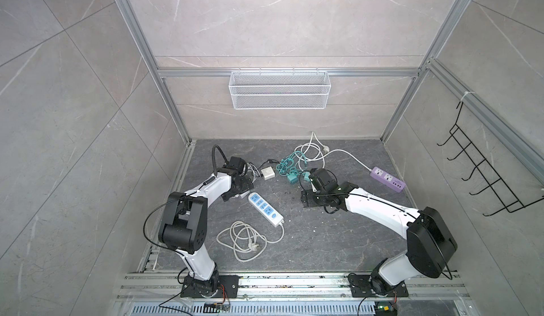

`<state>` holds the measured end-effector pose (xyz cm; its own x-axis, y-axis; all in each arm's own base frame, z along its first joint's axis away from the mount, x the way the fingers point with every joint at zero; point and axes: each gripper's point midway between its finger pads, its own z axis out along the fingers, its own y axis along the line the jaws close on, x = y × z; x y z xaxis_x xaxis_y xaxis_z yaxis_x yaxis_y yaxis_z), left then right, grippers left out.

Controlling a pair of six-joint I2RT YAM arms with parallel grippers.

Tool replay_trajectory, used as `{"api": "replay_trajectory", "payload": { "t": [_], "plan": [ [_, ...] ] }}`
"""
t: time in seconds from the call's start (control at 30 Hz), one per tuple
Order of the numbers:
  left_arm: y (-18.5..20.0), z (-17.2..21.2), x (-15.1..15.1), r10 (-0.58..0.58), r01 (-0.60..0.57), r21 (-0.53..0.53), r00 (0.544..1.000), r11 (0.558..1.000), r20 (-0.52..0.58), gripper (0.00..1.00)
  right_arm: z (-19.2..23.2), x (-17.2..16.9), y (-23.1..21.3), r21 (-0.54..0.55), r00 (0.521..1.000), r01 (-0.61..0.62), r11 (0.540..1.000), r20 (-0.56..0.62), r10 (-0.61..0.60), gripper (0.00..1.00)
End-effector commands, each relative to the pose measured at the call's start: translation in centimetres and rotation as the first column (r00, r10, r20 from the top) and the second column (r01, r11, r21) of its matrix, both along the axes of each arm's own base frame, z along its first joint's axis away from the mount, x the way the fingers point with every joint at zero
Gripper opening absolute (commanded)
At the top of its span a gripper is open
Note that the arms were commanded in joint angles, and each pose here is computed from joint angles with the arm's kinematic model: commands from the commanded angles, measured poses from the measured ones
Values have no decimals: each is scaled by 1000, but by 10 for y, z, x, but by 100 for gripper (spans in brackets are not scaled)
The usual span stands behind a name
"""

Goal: Insert the plug
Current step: 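Set the power strip down with the right gripper while the left reaches toward chargers, then lower the left gripper onto the white square charger and close on it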

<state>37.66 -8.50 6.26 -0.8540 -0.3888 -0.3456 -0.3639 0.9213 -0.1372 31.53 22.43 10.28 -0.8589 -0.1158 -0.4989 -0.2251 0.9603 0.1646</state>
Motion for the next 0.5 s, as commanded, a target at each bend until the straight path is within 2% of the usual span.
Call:
{"api": "replay_trajectory", "payload": {
  "t": [0.0, 0.47],
  "plan": [
    [0, 5, 8, -17, 16, 18, 1000, 1000, 7, 100, -7, -1, 2, 13, 1000, 7, 1000, -22, -7, 82],
    [-9, 0, 18, -33, 33, -9, 999, 999, 14, 99, -8, -2, 3, 13, 1000, 4, 1000, -31, -4, 80]
  ]
}}
